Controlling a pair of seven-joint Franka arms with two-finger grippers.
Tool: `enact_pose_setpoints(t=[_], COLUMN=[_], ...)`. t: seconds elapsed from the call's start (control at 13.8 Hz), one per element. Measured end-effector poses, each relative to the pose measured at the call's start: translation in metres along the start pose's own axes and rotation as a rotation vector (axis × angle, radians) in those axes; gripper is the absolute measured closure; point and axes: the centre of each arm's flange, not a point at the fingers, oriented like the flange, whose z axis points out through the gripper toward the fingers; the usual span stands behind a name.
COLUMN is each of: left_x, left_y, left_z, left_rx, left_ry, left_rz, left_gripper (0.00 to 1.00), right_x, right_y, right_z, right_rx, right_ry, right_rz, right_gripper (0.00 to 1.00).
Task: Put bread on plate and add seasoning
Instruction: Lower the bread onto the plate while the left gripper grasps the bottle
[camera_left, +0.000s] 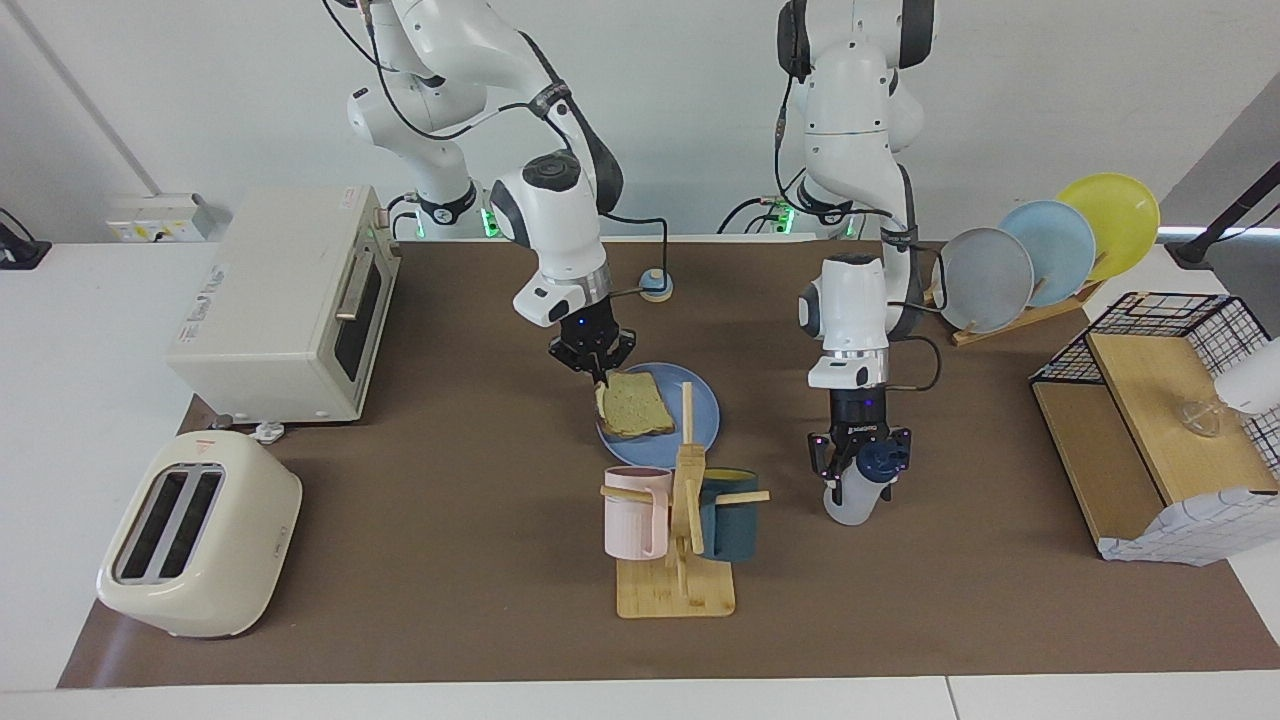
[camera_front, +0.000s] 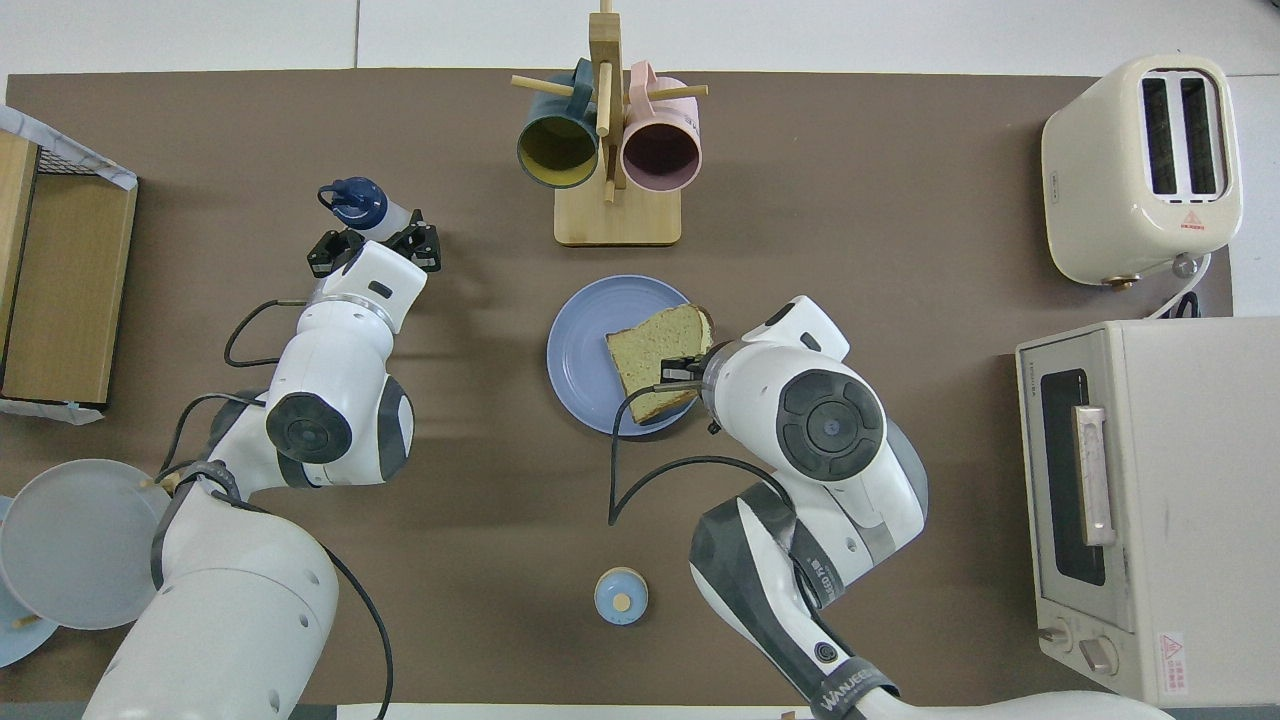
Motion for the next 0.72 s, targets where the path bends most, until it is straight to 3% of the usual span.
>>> enact_pose_setpoints(t=[0.29, 0.72], left_x=[0.001, 0.015], left_y=[-0.001, -0.006], left_z=[0.0, 0.003], left_rx=[0.002, 0.002], left_ry=[0.001, 0.017], left_rz=[-0.008, -0.011], left_gripper=[0.53, 0.54], right_x=[0.004, -0.003], right_y=[0.01, 0.017], right_z=[0.002, 0.012], right_rx=[0.037, 0.031], right_ry=[0.024, 0.006], right_rz=[0.051, 0.066], right_gripper=[0.93, 0.93])
